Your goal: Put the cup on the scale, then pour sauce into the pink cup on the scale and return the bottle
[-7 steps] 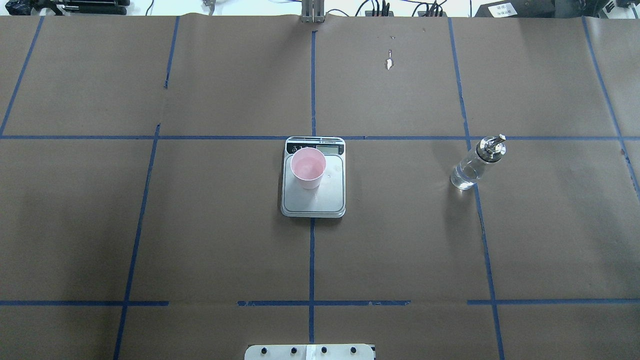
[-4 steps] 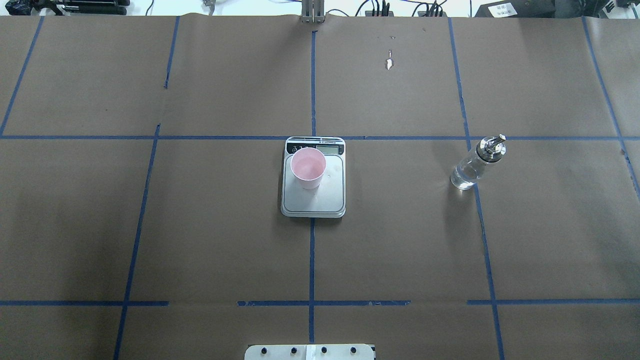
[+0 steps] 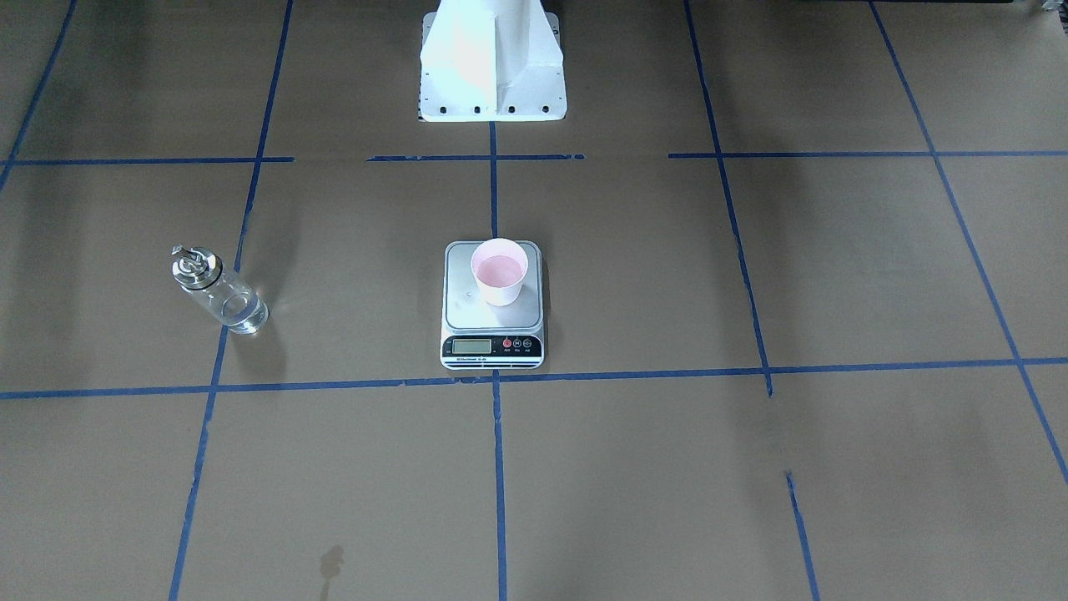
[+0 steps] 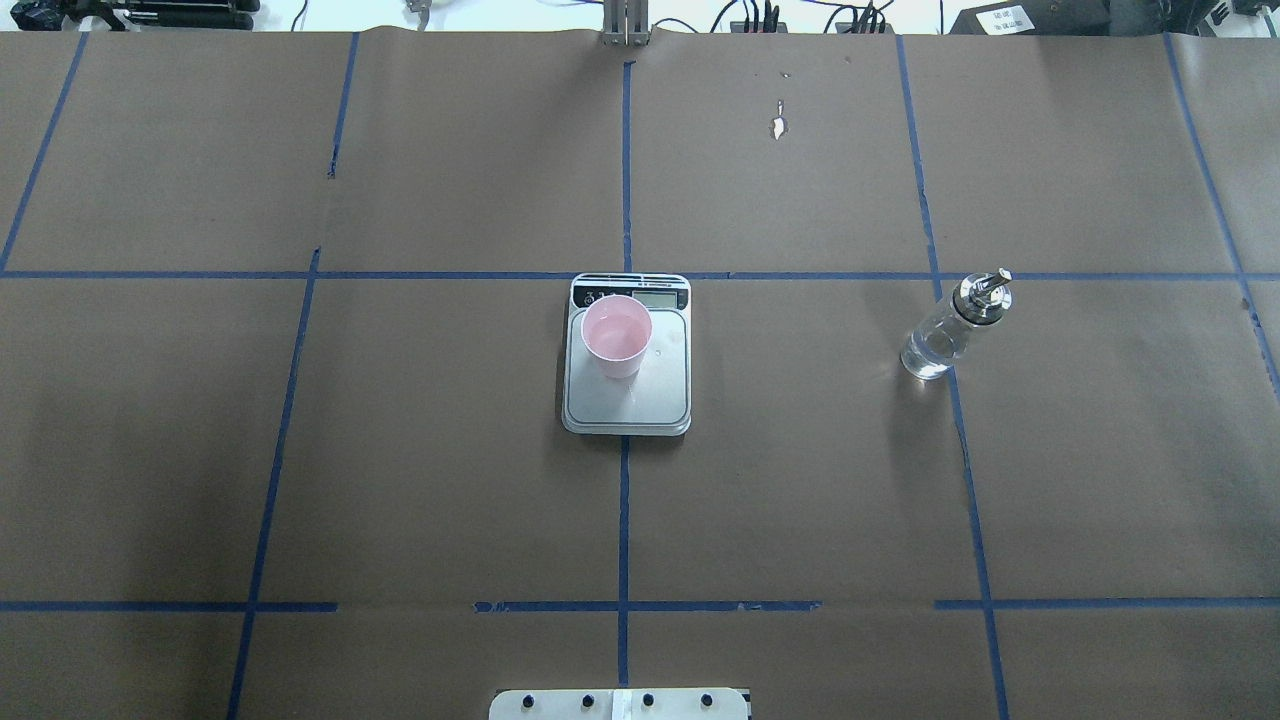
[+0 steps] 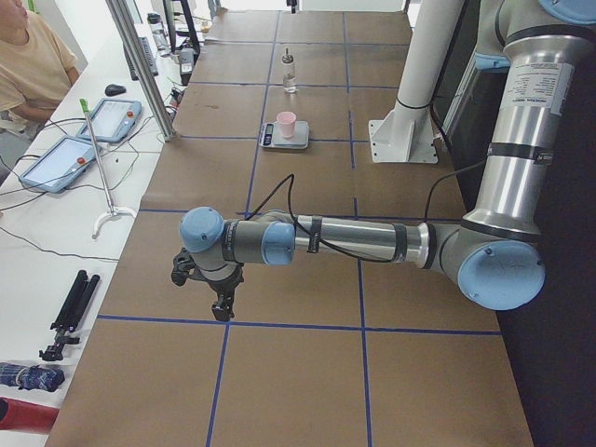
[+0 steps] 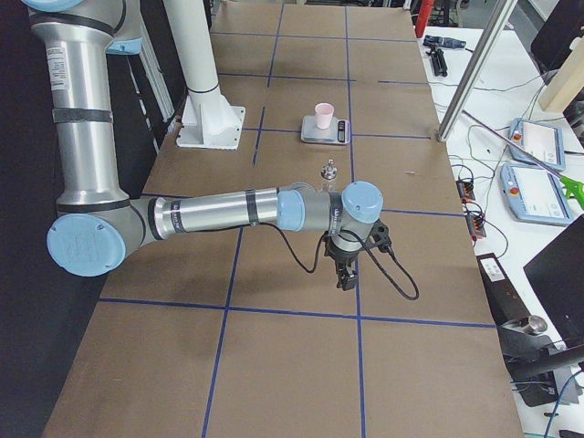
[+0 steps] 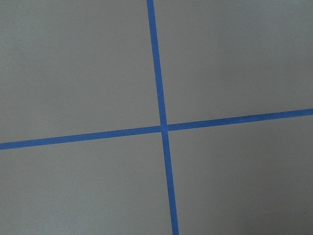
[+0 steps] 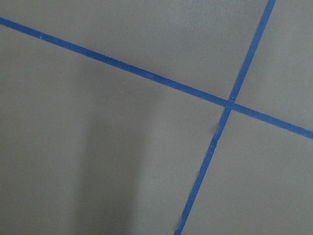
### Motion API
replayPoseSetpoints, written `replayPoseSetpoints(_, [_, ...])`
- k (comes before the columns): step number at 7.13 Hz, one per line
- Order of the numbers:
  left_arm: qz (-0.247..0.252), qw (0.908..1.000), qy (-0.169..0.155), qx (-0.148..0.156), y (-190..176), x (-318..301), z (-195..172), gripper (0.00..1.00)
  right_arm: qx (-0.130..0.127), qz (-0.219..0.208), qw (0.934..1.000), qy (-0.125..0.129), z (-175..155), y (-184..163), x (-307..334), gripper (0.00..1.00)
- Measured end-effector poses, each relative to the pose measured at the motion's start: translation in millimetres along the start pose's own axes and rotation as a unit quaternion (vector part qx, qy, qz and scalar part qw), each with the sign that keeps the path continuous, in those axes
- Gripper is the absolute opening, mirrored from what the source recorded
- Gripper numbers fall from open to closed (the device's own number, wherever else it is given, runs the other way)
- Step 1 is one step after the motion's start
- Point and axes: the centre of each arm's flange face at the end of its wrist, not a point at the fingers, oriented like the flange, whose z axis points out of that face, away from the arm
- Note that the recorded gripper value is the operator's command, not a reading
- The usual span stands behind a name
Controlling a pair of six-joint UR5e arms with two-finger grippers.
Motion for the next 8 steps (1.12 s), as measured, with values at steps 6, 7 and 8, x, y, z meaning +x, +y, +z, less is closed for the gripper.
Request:
replayPoseSetpoints(6, [-0.003,1.0000,0.001,-0.004,3.1,-2.9,4.2,1.00,0.000,0.012,0.9996,-0.024,7.9,18.5,6.5,1.00])
replayPoseSetpoints(7, [-0.003,1.0000,0.001,-0.004,3.6,-3.4,4.7,1.00,0.000,0.012,0.9996,-0.024,7.7,18.4,6.4,1.00])
replayPoseSetpoints(8, [-0.004,1.0000,0.001,-0.005,3.8,-3.9,5.3,1.00,0.000,0.013,0.9996,-0.024,7.4,18.1,6.1,1.00])
